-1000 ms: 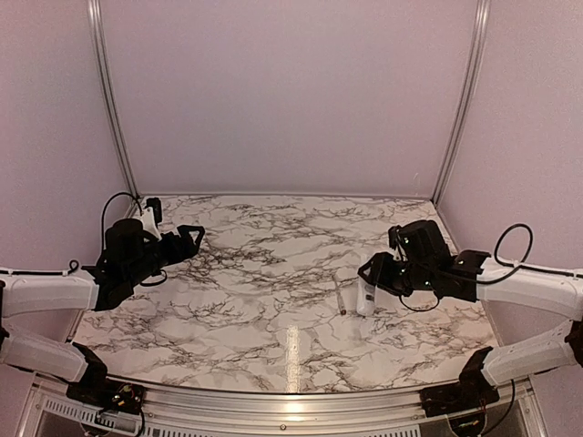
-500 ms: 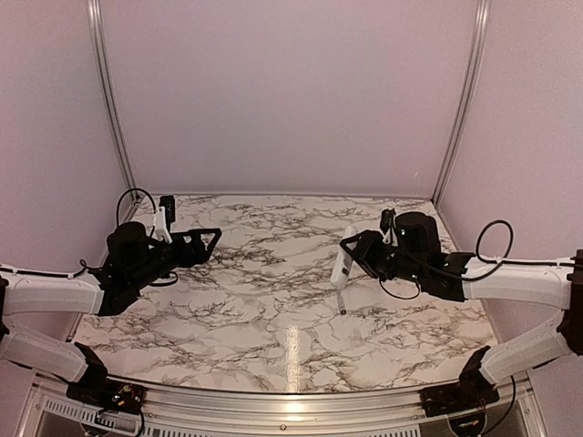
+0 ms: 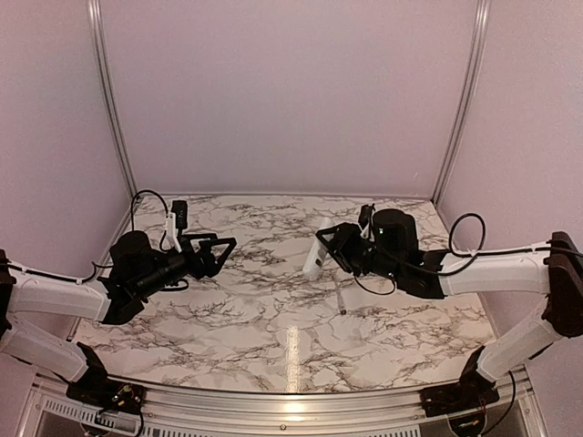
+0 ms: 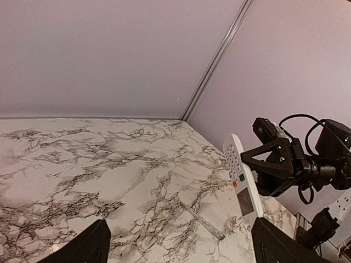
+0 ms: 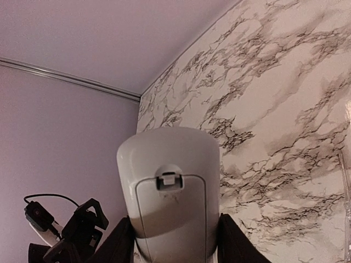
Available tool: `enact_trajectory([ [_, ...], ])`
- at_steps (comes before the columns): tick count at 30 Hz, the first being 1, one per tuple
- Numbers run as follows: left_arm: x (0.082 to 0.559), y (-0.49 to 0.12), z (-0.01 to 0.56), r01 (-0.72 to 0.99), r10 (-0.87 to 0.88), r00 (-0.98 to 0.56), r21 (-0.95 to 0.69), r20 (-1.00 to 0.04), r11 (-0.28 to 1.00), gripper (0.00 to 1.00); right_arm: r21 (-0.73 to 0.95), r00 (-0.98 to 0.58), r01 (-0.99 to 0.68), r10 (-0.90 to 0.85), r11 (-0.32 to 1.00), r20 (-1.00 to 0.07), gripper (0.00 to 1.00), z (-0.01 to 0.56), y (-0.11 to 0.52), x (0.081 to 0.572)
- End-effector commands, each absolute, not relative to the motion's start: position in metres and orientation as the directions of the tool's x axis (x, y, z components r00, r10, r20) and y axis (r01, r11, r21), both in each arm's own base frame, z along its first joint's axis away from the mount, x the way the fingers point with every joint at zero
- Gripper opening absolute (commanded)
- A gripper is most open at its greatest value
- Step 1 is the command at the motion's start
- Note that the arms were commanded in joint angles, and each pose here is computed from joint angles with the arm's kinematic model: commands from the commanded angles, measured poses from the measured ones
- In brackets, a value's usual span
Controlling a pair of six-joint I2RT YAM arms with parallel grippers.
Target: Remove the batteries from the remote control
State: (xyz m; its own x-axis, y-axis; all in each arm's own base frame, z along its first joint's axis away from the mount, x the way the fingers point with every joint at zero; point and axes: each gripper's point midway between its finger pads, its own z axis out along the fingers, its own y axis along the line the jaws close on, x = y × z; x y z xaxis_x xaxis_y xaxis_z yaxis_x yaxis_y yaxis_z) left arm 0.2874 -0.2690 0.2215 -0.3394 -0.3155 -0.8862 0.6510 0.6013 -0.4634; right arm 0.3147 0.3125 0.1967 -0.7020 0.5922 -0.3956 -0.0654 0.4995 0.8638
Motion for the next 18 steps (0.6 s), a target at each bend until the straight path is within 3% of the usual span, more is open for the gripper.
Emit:
enact_trajectory([
  [1, 0.273, -0.285, 0.226, 0.72, -0.297, -0.298, -0.418, -0.907, 0.554, 0.94, 0.914, -0.683, -0.106, 0.639, 0.392, -0.354, 0.13, 0.233, 0.336, 0.324],
  [18, 0.259, -0.345, 0.211, 0.775, -0.318, -0.358, -0.469, -0.878, 0.423, 0.91, 0.928, -0.758, -0.09, 0.58, 0.363, -0.3, 0.12, 0.226, 0.391, 0.325],
])
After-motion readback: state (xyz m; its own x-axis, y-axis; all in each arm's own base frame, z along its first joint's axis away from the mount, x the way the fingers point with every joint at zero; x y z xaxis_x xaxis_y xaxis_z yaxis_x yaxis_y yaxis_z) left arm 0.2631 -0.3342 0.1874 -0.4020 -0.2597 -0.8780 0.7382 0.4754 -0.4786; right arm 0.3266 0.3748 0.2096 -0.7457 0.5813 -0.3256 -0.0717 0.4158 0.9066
